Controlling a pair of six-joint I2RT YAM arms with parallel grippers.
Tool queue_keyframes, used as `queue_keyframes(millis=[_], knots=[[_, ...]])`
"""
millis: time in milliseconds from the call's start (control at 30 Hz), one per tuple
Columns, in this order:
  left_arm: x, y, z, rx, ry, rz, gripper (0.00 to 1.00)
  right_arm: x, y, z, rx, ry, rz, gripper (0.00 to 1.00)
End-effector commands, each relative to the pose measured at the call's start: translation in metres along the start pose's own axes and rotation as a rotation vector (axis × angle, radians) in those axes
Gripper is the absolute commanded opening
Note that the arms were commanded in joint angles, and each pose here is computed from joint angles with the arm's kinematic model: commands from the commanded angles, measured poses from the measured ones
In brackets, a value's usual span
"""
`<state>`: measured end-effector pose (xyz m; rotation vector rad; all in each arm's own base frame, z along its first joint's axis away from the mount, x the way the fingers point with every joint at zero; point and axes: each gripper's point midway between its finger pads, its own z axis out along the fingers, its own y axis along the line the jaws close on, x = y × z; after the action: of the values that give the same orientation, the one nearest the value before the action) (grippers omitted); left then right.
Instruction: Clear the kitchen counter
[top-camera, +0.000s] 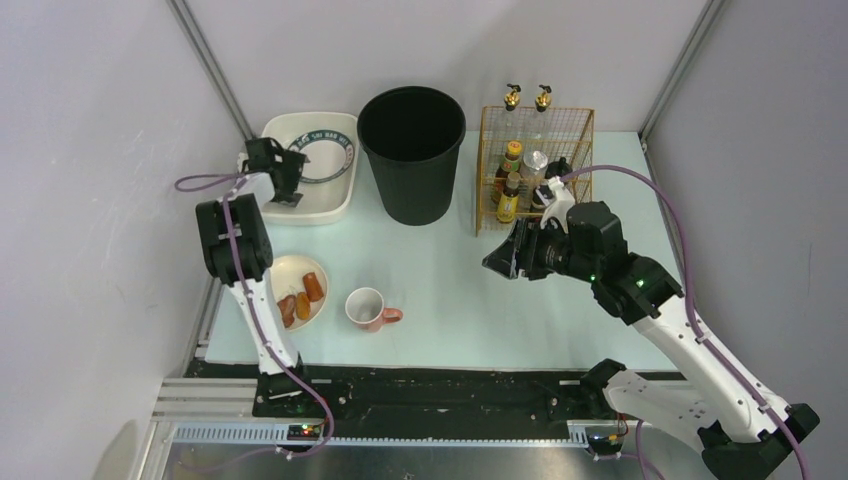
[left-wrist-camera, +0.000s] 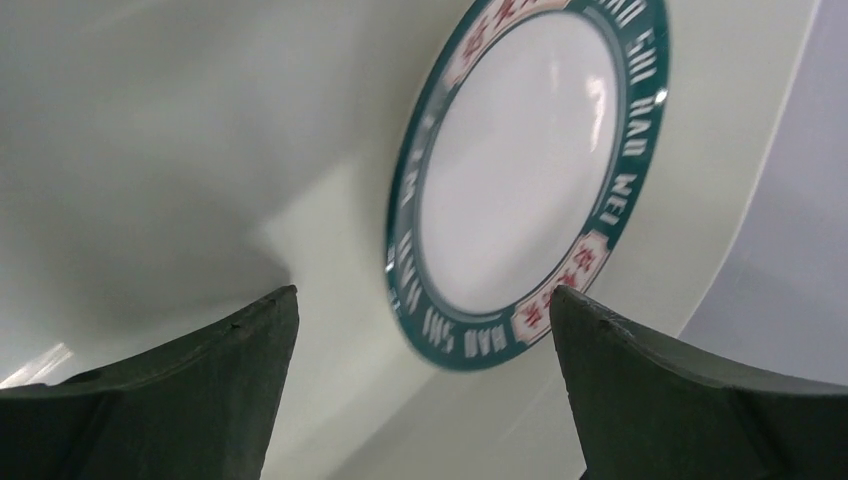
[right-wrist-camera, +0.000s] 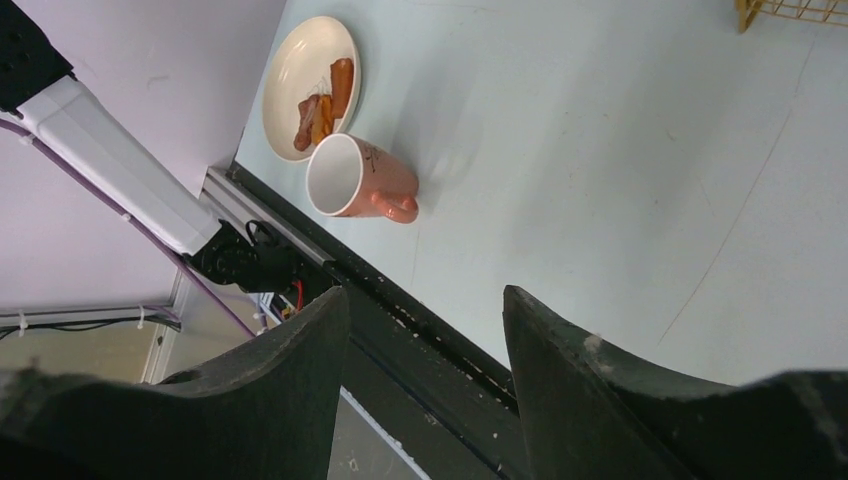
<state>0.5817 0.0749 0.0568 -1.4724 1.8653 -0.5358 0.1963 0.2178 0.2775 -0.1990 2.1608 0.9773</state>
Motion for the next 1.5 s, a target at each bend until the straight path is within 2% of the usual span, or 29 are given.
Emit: queue_keyframes(millis=[0, 233, 467, 567, 733, 900, 1067, 1267, 1467], knots=[[-0.001, 0.006, -0.046, -0.028, 0.078, 0.096, 1.00, 0.001, 0.008, -0.005, -0.041, 0.007, 0.013, 0.62], [-0.008, -0.003, -0.105, -0.014, 0.077, 0.209, 1.00, 0.002, 0.006, -0.008, -0.033, 0.004, -0.001, 0.62], [-0.016, -0.022, -0.176, 0.064, 0.014, 0.334, 1.00, 0.013, 0.001, -0.009, -0.009, 0.038, -0.047, 0.62], [-0.019, -0.015, -0.200, 0.055, -0.032, 0.380, 1.00, 0.016, 0.001, -0.009, -0.012, 0.052, -0.067, 0.63], [-0.013, 0.022, -0.242, 0.008, -0.090, 0.415, 1.00, 0.019, 0.003, -0.007, -0.028, 0.071, -0.080, 0.63], [-0.017, 0.070, -0.276, -0.083, -0.198, 0.420, 1.00, 0.022, 0.008, -0.007, -0.053, 0.085, -0.090, 0.63], [-0.003, 0.110, -0.309, -0.088, -0.216, 0.402, 1.00, 0.024, 0.014, -0.007, -0.077, 0.089, -0.098, 0.63], [0.015, 0.152, -0.328, -0.138, -0.208, 0.307, 1.00, 0.028, 0.019, -0.006, -0.095, 0.106, -0.106, 0.63], [0.024, 0.200, -0.334, -0.308, -0.232, 0.157, 1.00, 0.034, 0.020, -0.006, -0.098, 0.131, -0.109, 0.63]])
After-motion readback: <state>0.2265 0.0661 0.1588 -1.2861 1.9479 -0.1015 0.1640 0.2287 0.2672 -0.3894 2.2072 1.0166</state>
